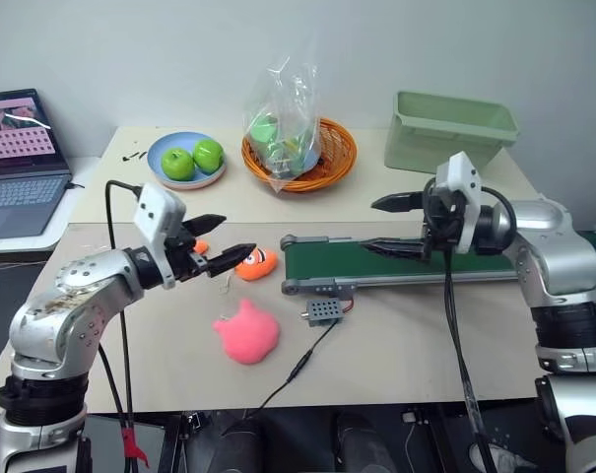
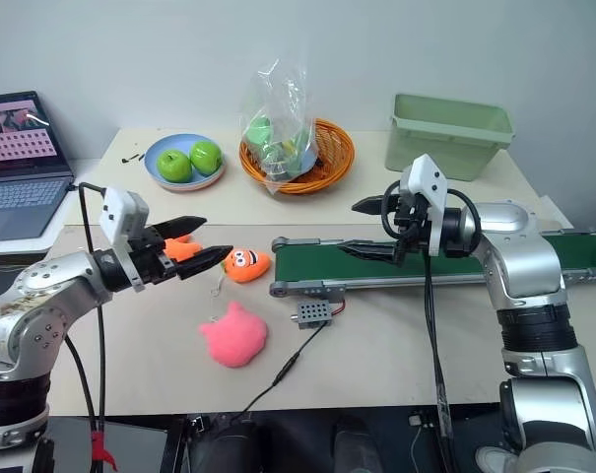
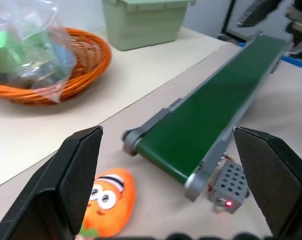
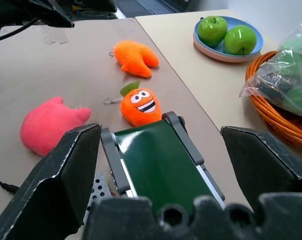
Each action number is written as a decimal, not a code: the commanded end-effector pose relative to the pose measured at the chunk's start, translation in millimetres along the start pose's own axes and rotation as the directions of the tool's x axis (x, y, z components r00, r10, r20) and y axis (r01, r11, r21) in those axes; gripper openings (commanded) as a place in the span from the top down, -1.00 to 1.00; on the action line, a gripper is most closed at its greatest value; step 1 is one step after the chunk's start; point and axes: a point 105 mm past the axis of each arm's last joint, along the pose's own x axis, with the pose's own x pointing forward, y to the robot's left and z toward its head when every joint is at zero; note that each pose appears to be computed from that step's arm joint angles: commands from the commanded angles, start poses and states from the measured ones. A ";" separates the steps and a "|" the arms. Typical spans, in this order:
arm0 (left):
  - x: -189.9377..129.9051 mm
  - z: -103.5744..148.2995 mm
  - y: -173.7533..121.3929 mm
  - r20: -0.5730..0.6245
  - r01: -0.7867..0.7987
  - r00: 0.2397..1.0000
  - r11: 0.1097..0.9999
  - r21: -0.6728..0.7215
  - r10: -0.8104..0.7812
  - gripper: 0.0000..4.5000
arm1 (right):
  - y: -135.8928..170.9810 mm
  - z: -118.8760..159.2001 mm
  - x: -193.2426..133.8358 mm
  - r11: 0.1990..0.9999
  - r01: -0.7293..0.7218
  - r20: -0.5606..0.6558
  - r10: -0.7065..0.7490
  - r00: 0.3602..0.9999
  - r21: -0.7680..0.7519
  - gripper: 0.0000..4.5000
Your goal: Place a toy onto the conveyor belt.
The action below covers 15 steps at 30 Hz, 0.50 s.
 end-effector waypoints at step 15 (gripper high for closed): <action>-108.1 -69.5 93.3 -0.039 -0.434 0.773 0.482 -0.761 0.634 -0.98 | -6.9 13.9 10.4 0.996 -0.042 0.022 0.044 0.999 -0.074 -1.00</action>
